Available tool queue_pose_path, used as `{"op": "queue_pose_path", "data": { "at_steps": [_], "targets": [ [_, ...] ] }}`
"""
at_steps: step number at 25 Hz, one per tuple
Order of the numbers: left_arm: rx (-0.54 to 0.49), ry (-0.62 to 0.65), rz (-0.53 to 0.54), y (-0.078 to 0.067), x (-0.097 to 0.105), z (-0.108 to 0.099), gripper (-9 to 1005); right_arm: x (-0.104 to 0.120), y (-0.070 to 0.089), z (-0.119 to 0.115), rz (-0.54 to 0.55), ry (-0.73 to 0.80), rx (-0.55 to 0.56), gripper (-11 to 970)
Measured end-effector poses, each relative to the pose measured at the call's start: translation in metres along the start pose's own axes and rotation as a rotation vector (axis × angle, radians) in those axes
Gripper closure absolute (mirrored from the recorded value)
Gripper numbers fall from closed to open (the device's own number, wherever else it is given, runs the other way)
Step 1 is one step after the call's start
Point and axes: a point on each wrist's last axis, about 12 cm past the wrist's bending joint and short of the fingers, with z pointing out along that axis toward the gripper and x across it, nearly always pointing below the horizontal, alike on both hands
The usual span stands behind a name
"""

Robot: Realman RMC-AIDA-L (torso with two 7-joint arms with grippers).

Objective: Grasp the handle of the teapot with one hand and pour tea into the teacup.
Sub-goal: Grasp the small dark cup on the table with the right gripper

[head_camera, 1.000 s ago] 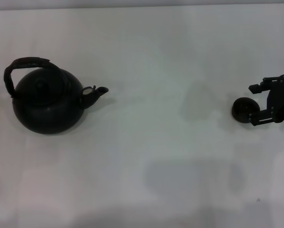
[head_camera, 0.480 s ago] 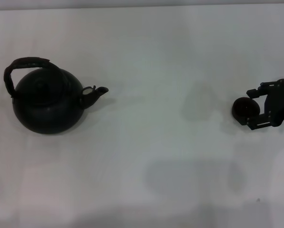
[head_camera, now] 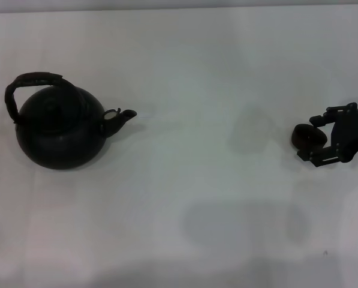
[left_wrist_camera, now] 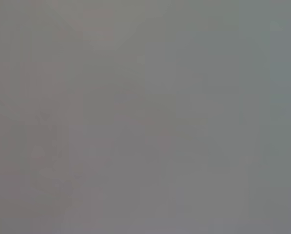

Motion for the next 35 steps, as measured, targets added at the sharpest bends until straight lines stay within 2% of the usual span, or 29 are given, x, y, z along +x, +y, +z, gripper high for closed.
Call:
{"op": "queue_pose_path", "data": {
  "at_steps": [35],
  "targets": [
    [-0.003,0.006,0.001,0.0009,0.0007,-0.0022,346,-0.0011,0.0017,-0.0002,0.004,-0.014,-0.013,113]
  ]
}}
